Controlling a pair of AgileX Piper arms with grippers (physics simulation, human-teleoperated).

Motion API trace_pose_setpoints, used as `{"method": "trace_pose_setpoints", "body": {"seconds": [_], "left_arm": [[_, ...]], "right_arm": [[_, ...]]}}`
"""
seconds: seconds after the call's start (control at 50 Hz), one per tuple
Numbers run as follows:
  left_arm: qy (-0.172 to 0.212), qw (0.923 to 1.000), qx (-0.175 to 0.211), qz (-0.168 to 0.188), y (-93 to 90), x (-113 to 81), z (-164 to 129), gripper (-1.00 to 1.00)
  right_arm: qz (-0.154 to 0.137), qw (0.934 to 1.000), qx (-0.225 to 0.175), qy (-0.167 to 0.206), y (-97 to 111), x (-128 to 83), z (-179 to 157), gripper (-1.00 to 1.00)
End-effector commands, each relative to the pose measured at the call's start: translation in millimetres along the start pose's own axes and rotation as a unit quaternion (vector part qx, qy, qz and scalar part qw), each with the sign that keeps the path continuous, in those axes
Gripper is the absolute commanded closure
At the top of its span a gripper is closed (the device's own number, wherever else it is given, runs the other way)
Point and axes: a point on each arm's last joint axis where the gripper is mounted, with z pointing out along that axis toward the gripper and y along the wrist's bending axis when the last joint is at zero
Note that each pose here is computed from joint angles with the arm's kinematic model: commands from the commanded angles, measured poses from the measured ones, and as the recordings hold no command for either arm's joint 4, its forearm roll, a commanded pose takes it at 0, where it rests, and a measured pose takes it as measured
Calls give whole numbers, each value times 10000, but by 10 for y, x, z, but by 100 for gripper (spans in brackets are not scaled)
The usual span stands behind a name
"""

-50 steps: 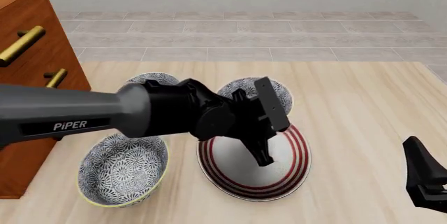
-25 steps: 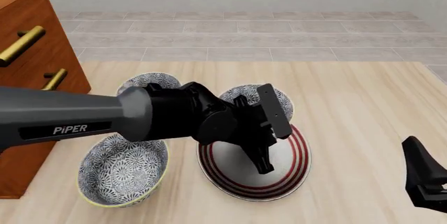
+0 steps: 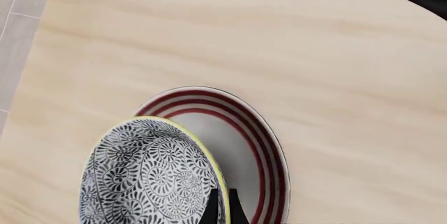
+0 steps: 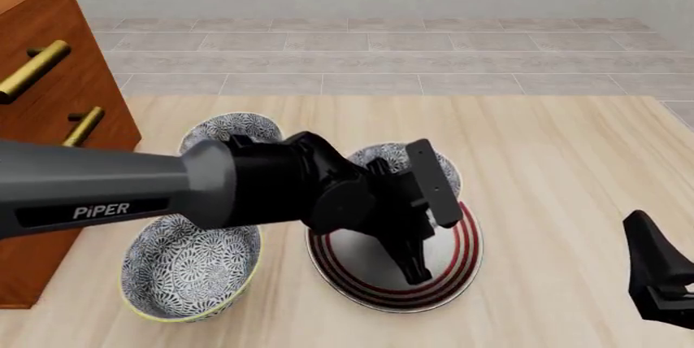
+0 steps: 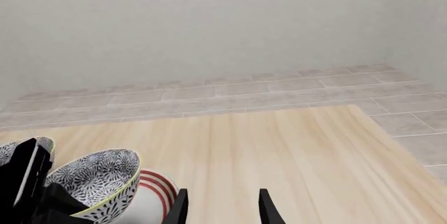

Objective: Put the bowl at the front on the plate.

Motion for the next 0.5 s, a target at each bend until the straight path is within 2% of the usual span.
{"method": "trace_pose_setpoints", "body": {"seconds": [0.02, 0.06, 0.26, 0.5], "left_arm": [[30, 10000, 36, -33, -42, -15, 8, 100], [68, 10000, 14, -47, -5, 8, 46, 100], [130, 9998, 81, -120, -73, 40, 118, 100], [215, 9996, 84, -168, -56, 93, 216, 100]], "right_arm": [[4, 10000, 1, 2, 0, -3, 9, -100], [3, 10000, 1, 0, 0, -3, 8, -100], [10, 10000, 8, -3, -1, -2, 2, -100], [22, 10000, 11, -5, -1, -6, -2, -100]]}}
